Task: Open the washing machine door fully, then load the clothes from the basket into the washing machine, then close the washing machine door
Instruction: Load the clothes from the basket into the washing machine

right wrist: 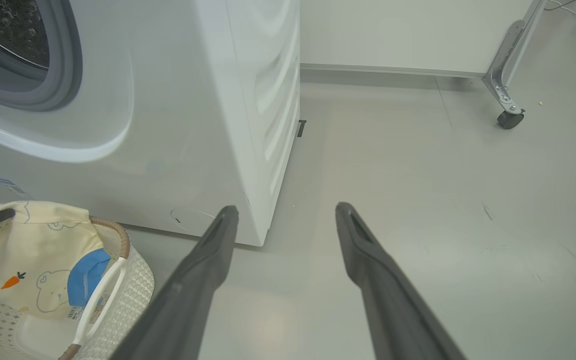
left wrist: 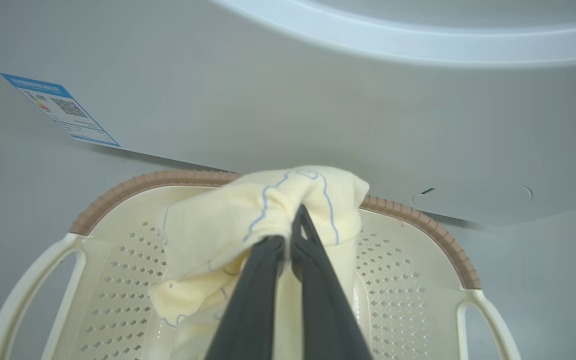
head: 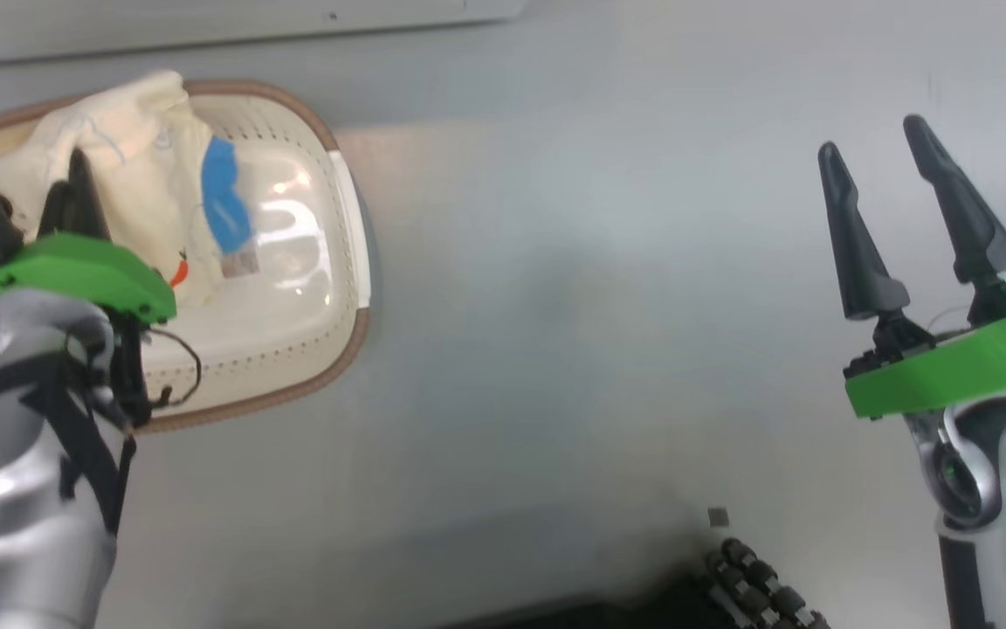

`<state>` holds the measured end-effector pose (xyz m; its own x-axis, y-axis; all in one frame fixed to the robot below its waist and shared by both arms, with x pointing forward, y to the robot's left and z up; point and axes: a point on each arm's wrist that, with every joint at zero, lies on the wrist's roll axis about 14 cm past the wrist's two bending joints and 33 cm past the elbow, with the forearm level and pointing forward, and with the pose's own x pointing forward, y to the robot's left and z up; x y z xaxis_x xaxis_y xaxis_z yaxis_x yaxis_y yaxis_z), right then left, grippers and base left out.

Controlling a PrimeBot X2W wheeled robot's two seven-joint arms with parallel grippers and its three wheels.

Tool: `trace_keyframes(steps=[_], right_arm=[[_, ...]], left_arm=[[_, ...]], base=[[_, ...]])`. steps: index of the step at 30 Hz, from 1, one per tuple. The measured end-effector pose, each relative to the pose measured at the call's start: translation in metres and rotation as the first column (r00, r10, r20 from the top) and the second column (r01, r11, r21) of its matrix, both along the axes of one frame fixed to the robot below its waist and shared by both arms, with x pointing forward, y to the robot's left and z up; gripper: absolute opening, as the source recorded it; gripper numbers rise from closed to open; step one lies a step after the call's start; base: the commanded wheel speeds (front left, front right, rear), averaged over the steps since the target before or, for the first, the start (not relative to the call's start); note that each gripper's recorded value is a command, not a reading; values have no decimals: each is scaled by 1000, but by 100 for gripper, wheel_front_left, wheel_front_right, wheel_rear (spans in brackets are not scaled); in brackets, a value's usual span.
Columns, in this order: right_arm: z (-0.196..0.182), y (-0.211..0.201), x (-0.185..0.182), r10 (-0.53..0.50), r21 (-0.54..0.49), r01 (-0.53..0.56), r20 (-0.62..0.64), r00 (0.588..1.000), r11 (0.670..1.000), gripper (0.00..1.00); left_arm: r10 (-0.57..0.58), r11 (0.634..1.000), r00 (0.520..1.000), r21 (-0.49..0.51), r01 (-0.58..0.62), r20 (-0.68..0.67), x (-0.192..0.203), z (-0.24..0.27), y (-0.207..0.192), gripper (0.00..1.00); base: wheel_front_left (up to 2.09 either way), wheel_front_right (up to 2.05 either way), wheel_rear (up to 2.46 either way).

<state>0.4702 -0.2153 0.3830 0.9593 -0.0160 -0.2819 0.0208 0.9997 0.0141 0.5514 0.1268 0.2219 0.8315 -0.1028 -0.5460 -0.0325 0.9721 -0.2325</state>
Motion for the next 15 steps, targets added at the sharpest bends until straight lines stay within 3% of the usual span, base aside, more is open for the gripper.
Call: trace_keyframes(steps=[15], right_arm=[[73, -3, -38, -18, -4, 18, 97, 995, 1000, 100]], left_arm=[[-30, 996, 967, 93, 7, 254, -56, 127, 17, 0]], base=[[0, 0, 0]])
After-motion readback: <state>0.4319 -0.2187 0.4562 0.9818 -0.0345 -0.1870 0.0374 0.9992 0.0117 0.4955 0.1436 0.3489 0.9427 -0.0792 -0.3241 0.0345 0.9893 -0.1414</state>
